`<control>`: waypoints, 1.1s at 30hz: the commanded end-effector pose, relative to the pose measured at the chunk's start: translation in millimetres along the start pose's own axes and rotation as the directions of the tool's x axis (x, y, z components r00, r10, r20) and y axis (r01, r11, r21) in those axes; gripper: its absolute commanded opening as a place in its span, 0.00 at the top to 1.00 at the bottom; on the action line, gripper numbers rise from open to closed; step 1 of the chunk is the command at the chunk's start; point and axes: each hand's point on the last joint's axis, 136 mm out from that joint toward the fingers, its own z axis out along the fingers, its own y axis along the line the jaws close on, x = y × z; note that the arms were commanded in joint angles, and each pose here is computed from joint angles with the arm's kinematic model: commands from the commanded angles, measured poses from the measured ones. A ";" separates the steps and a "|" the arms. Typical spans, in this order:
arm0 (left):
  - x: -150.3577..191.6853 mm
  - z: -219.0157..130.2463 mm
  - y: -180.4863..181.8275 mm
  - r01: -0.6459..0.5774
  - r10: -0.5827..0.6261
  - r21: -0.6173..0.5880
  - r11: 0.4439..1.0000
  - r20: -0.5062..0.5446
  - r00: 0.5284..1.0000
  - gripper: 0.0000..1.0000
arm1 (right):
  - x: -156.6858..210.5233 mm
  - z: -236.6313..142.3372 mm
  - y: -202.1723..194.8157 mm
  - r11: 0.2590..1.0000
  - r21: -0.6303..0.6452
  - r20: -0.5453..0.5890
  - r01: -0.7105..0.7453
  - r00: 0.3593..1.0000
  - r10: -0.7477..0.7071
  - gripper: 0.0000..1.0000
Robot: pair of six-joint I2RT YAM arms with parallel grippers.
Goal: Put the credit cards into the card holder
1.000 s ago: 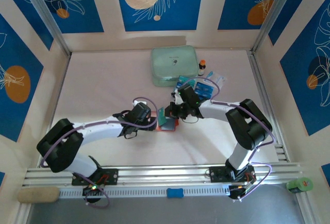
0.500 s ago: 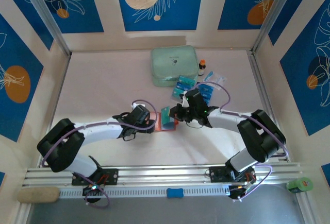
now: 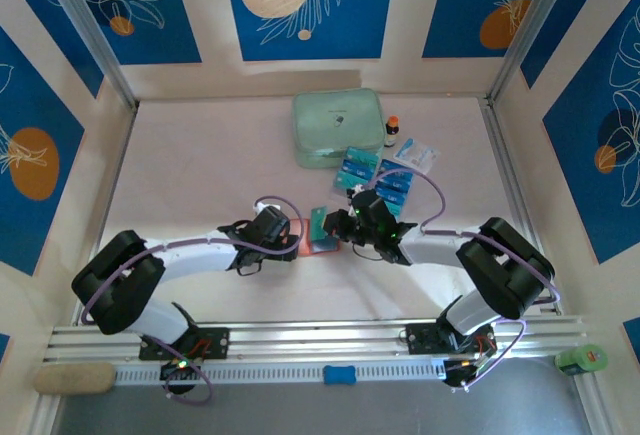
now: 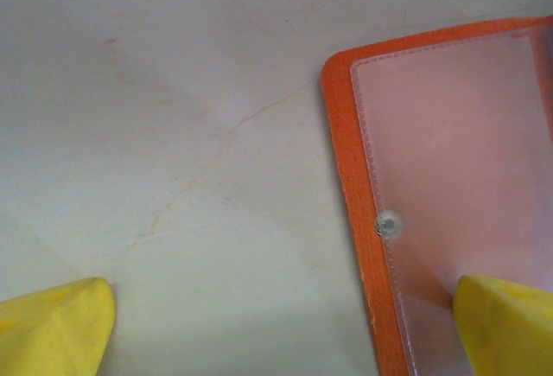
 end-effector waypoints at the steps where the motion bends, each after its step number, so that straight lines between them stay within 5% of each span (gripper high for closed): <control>1: 4.9 4.4 7.1 0.012 -0.013 -0.022 1.000 -0.012 1.000 0.00 | -8.0 0.5 4.0 1.000 -0.014 0.061 0.007 0.998 -0.007 1.00; 33: 10.9 5.2 10.8 0.026 -0.026 -0.025 0.999 -0.018 1.000 0.00 | 13.5 16.9 -9.6 0.999 -0.030 0.007 -0.027 1.000 0.027 1.00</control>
